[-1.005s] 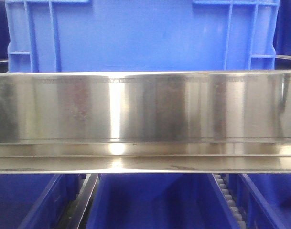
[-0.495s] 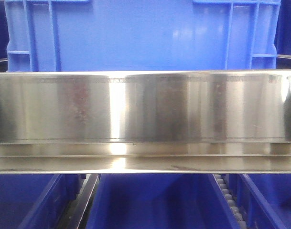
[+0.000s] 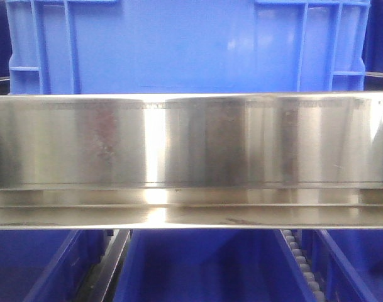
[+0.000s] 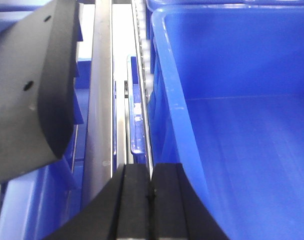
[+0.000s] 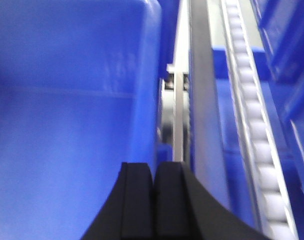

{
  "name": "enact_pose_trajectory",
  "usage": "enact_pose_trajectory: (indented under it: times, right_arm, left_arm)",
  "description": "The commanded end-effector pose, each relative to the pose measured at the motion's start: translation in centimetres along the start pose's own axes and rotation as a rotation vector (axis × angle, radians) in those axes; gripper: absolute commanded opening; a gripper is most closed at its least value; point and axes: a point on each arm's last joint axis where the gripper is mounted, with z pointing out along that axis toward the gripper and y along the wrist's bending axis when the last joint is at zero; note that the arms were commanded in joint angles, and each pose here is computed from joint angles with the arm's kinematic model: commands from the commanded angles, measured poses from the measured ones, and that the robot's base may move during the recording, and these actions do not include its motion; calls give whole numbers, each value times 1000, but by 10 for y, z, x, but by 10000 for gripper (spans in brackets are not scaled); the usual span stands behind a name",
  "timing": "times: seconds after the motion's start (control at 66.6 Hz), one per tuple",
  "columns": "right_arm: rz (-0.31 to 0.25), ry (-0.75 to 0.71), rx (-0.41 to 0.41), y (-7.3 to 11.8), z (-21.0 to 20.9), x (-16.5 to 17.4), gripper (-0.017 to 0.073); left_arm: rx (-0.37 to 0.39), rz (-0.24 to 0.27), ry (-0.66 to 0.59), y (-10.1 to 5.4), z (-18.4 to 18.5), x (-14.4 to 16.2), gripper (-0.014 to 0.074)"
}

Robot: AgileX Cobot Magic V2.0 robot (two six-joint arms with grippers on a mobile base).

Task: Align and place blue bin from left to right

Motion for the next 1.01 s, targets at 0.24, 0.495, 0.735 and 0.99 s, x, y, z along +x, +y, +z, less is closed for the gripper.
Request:
enact_pose_trajectory:
  times: [0.24, 0.495, 0.735, 0.99]
  right_arm:
    - [3, 17, 19, -1, 3, 0, -76]
    - [2, 49, 27, -1, 9, 3, 292]
    - [0, 58, 26, 0, 20, 5, 307]
    - [-2, 77, 27, 1, 34, 9, 307]
  left_arm:
    - [8, -4, -19, -3, -3, -3, -111]
    - [6, -4, -12, -2, -3, -2, -111]
    - [3, -4, 2, -2, -3, -1, -111]
    - [4, -5, 6, -2, -3, 0, -111]
